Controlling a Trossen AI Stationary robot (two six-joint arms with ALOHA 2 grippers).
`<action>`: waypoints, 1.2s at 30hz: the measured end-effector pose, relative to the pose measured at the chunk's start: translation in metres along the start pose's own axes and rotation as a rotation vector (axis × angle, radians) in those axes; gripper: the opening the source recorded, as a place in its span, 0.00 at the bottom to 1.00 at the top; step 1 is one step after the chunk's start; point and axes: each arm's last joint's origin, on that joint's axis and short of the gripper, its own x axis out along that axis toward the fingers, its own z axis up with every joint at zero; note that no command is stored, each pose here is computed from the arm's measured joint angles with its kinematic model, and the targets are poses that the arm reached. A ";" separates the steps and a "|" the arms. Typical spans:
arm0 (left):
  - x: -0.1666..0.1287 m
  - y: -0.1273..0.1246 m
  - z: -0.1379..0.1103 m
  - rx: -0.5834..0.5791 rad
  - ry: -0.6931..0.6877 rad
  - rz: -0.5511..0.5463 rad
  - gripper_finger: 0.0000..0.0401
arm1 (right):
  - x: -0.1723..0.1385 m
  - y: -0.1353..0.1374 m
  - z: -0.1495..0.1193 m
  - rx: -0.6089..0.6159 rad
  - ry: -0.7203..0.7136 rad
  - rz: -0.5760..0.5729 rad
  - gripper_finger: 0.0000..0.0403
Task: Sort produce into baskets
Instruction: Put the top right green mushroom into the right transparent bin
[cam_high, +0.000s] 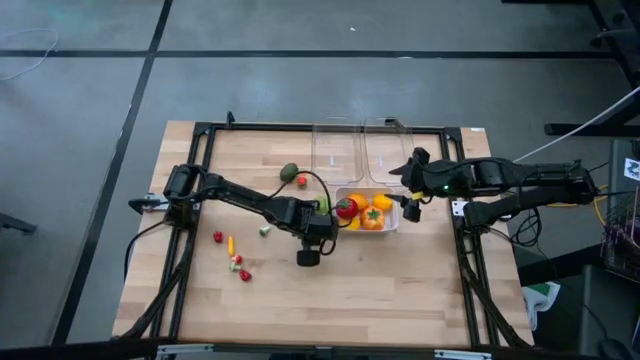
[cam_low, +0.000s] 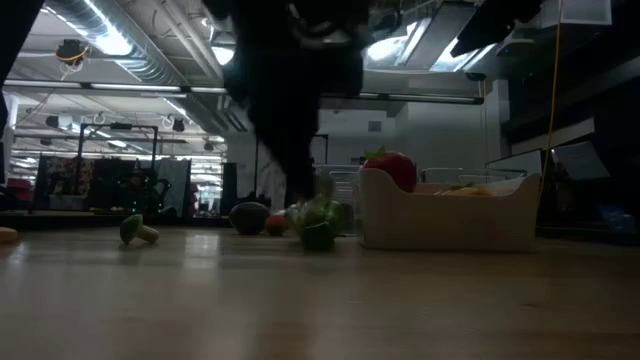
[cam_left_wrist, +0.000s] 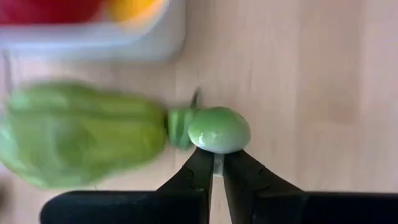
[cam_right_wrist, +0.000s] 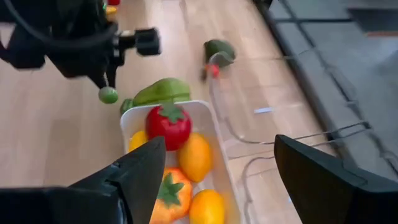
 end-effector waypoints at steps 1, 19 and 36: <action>-0.004 0.000 0.005 0.010 -0.018 -0.003 0.05 | 0.003 0.001 0.000 -0.005 0.011 0.004 0.74; -0.056 0.034 0.063 0.041 -0.347 0.050 0.05 | 0.047 0.022 0.010 -0.008 0.053 0.233 0.74; -0.071 0.038 0.084 0.007 -0.600 0.059 0.07 | 0.055 0.025 0.012 -0.010 0.038 0.270 0.74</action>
